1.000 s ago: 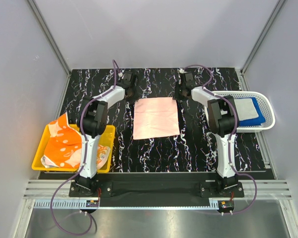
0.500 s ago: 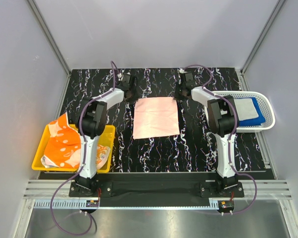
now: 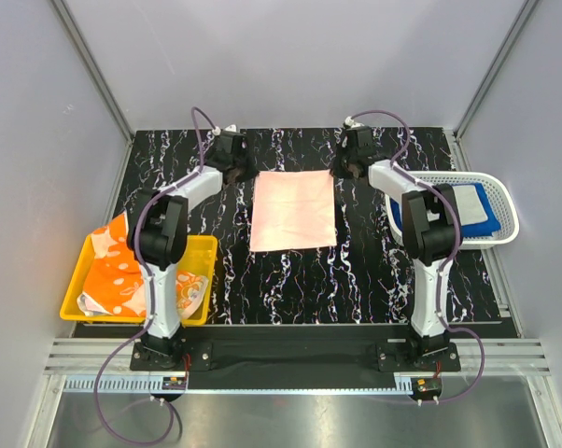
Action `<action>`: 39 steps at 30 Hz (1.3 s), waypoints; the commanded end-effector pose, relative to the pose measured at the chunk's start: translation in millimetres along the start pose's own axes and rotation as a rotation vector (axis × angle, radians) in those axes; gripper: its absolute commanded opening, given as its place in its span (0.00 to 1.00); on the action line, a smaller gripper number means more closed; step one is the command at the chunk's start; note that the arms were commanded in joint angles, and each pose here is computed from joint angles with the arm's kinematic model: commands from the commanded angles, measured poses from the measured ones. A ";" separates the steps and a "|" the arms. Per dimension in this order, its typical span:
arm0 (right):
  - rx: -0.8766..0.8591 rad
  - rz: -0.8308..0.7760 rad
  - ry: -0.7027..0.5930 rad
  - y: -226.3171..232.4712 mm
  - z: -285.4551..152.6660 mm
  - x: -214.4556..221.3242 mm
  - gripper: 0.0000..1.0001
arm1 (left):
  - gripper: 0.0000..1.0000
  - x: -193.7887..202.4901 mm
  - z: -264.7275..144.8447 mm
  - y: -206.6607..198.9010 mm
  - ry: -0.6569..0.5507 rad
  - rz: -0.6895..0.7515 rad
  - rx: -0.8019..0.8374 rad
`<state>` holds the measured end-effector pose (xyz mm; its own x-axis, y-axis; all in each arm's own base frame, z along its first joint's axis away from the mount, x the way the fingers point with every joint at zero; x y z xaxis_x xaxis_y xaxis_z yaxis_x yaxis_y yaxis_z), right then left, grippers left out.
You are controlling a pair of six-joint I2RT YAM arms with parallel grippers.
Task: Fold and stack the towels
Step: Fold the towel
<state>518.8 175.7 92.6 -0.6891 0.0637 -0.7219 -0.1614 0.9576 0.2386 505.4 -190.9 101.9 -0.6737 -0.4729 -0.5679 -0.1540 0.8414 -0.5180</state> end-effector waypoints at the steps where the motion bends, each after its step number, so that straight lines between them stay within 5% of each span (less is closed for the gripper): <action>1: -0.053 -0.019 -0.139 9.7 -31.9 -39.7 0.01 | 0.00 -25.7 -25.7 -26.1 -0.089 0.011 0.119; 13: -0.117 0.005 -0.182 16.8 -66.6 -17.0 0.01 | 0.00 -3.3 -58.8 -20.6 -0.072 0.014 0.184; 39: -0.256 0.103 -0.071 31.6 -130.7 87.6 0.00 | 0.00 79.5 -116.9 17.7 -0.023 0.008 0.162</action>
<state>363.3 166.7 99.8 -0.7080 0.1714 -0.6851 -0.2207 0.8678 0.4452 357.4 -183.9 99.3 -0.7266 -0.4430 -0.5251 -0.0664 0.8060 -0.5882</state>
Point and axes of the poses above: each gripper's point midway between its finger pads, its own z axis out along the fingers, its own y axis along the line the jaws close on, x = y × z, the point moved 3 cm from there along -z, back along the fingers, and after that the axes turned 5 degrees about -z, right-handed, at the moved point
